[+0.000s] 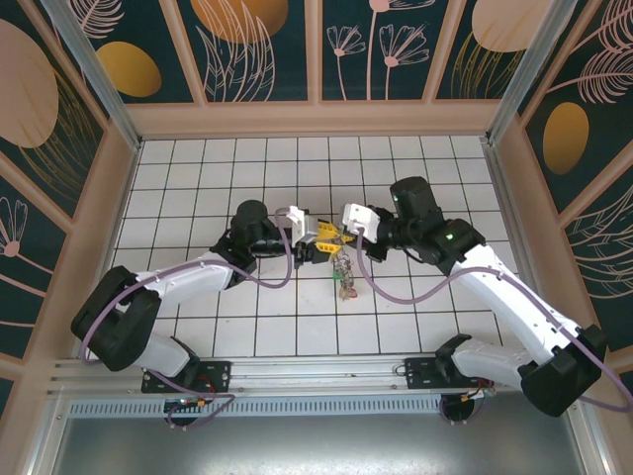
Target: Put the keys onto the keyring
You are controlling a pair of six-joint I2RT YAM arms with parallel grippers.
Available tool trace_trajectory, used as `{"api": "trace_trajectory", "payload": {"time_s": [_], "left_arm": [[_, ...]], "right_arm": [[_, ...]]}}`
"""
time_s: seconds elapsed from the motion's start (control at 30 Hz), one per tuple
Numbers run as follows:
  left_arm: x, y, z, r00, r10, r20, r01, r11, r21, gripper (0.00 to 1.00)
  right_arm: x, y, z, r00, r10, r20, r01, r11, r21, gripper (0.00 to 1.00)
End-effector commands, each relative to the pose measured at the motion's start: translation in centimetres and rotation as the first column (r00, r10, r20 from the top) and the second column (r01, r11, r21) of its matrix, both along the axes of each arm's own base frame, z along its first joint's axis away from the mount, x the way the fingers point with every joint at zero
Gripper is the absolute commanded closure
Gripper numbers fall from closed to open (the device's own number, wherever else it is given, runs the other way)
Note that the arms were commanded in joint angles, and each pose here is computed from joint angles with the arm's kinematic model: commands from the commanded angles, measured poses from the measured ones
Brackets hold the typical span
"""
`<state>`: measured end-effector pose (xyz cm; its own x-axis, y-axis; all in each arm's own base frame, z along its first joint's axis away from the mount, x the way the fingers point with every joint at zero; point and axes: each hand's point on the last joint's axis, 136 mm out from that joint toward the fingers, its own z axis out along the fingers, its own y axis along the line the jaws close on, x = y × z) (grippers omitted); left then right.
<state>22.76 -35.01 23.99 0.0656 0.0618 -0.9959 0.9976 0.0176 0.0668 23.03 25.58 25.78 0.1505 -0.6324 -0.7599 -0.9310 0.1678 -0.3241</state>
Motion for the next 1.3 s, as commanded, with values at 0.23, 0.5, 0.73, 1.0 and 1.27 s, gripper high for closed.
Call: {"api": "trace_trajectory", "payload": {"time_s": [0.23,0.5,0.73,1.0,1.27], "left_arm": [[1.0,3.8,0.7,0.984,0.178,-0.015,-0.178,0.984,0.011,0.36],[5.2,7.7,0.9,0.892,0.452,0.002,-0.452,0.892,0.024,0.36],[9.7,13.3,1.1,0.651,0.759,0.000,-0.759,0.651,0.006,0.37],[11.7,21.0,0.2,0.310,0.950,-0.049,-0.951,0.310,-0.006,0.33],[11.4,33.8,-1.8,-0.159,0.962,-0.224,-0.987,-0.160,0.013,0.27]], "right_arm": [[4.4,-1.8,2.4,0.896,0.036,0.443,0.126,0.935,-0.331,1.00],[8.2,-3.8,5.1,0.698,0.208,0.685,0.289,0.794,-0.535,1.00],[10.5,-4.0,8.5,0.540,0.322,0.778,0.384,0.728,-0.568,1.00],[11.9,-1.7,16.2,0.445,0.297,0.845,0.360,0.804,-0.472,1.00],[11.2,4.9,15.3,0.466,0.277,0.840,0.179,0.901,-0.396,1.00]]}}
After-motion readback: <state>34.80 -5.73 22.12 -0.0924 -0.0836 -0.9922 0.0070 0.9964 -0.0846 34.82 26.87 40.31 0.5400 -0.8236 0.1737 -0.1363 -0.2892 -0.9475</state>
